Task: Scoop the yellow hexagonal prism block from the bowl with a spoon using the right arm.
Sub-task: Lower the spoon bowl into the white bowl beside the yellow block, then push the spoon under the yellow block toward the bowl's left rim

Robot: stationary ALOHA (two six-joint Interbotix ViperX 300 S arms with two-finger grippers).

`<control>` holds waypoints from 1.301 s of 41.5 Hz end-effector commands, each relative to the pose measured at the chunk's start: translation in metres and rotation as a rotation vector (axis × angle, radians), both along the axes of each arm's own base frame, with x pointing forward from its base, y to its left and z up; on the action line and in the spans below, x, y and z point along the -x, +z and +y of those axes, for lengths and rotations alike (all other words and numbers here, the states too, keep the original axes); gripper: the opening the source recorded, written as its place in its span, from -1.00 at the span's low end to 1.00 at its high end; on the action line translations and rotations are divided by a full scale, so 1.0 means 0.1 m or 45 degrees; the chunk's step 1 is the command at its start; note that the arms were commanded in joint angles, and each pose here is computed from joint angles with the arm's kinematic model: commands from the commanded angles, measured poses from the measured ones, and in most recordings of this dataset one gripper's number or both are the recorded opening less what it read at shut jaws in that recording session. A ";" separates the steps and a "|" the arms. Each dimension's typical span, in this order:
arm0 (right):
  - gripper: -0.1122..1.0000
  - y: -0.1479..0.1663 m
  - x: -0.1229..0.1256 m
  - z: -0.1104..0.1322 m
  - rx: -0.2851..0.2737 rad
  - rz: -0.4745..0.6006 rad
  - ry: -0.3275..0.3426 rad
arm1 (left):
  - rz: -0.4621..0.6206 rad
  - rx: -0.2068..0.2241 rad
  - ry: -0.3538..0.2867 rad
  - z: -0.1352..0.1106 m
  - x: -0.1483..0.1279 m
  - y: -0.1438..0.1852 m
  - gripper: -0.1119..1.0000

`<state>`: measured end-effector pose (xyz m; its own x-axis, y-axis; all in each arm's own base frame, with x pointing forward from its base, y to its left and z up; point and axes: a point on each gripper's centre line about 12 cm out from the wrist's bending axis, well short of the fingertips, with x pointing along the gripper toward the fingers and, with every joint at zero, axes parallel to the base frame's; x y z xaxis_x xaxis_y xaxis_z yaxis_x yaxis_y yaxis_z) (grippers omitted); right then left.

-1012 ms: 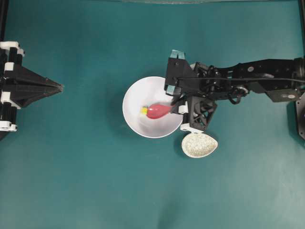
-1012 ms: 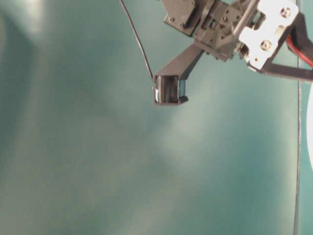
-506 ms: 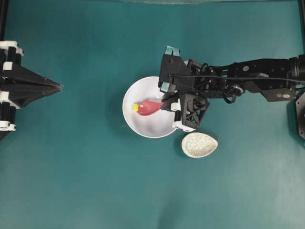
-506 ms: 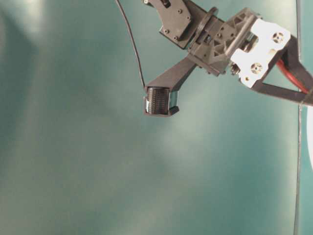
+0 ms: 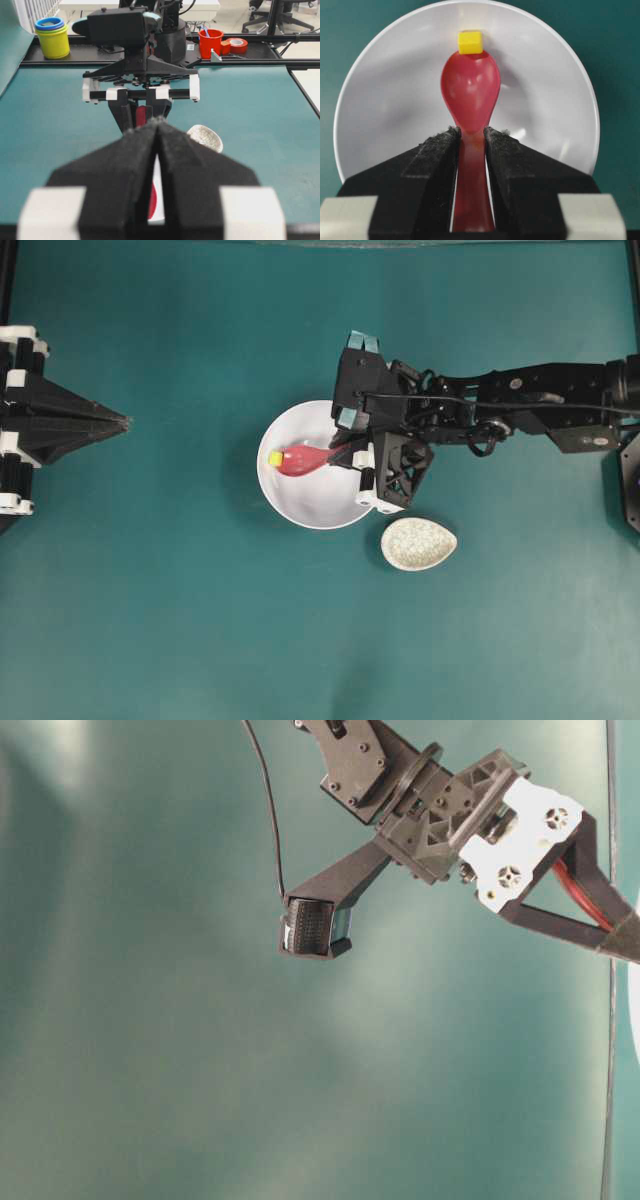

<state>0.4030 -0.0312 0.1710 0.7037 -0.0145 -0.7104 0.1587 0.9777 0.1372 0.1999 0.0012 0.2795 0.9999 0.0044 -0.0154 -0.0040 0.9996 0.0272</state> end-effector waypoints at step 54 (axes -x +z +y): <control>-0.36 0.25 0.10 -0.03 0.026 -0.169 -0.039 | -0.035 -0.006 0.001 0.00 -0.03 0.11 -0.79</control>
